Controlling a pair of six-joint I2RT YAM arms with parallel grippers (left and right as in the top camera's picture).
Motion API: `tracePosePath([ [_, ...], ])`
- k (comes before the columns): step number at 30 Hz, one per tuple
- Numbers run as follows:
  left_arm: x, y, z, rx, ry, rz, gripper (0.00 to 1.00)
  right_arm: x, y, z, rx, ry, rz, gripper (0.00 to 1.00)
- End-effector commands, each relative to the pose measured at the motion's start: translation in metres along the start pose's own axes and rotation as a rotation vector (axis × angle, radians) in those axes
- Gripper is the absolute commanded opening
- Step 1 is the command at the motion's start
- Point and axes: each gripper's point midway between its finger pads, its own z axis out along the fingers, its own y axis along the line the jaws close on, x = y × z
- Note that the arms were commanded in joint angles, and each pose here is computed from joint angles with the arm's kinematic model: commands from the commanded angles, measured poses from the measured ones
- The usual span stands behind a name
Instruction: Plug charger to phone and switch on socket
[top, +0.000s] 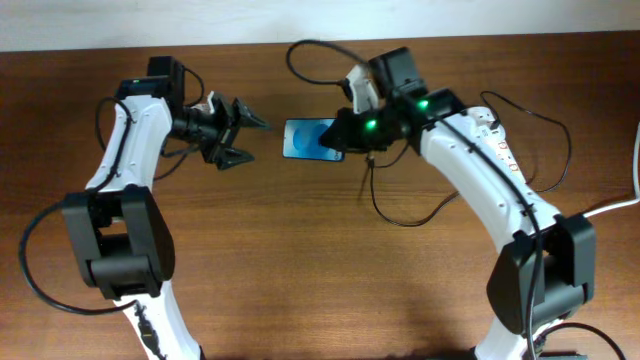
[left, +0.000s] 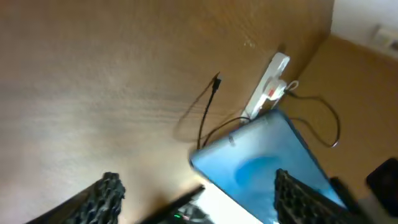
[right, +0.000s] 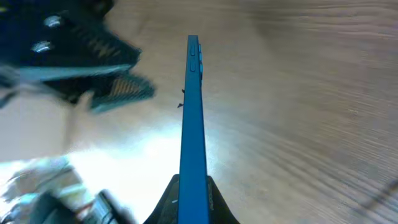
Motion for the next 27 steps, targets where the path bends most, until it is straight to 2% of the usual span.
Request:
tracePosePath([
  [1,-0.006,0.002,-0.005,-0.004,-0.018,0.197,0.88,0.0,0.051,-0.039,-0.296,0.004,-0.122,0.04],
  [3,-0.004,-0.002,-0.005,0.016,-0.011,0.234,0.89,-0.003,0.049,-0.046,-0.323,-0.004,-0.113,0.04],
  [5,0.003,-0.019,-0.006,0.119,0.019,0.316,0.89,-0.006,0.05,-0.047,-0.325,-0.015,-0.112,0.04],
  [8,0.008,-0.028,-0.008,0.178,0.038,0.339,0.88,-0.021,0.054,-0.049,-0.336,-0.052,-0.038,0.04],
  [12,0.002,-0.032,-0.008,0.186,0.021,0.281,0.8,-0.056,0.009,-0.044,-0.101,-0.213,0.406,0.04],
  [16,-0.011,-0.044,-0.01,0.224,-0.013,0.203,0.79,-0.09,0.016,-0.052,-0.147,-0.357,0.548,0.04],
  [20,-0.013,-0.083,-0.02,0.401,0.022,0.2,0.79,-0.111,0.03,-0.051,-0.206,-0.471,0.766,0.04],
  [22,-0.015,-0.095,-0.025,0.447,0.041,0.151,0.77,-0.117,0.043,-0.047,-0.228,-0.518,0.766,0.04],
  [27,-0.019,-0.114,-0.033,0.506,0.07,0.079,0.57,-0.118,0.071,-0.029,-0.257,-0.567,0.761,0.04],
])
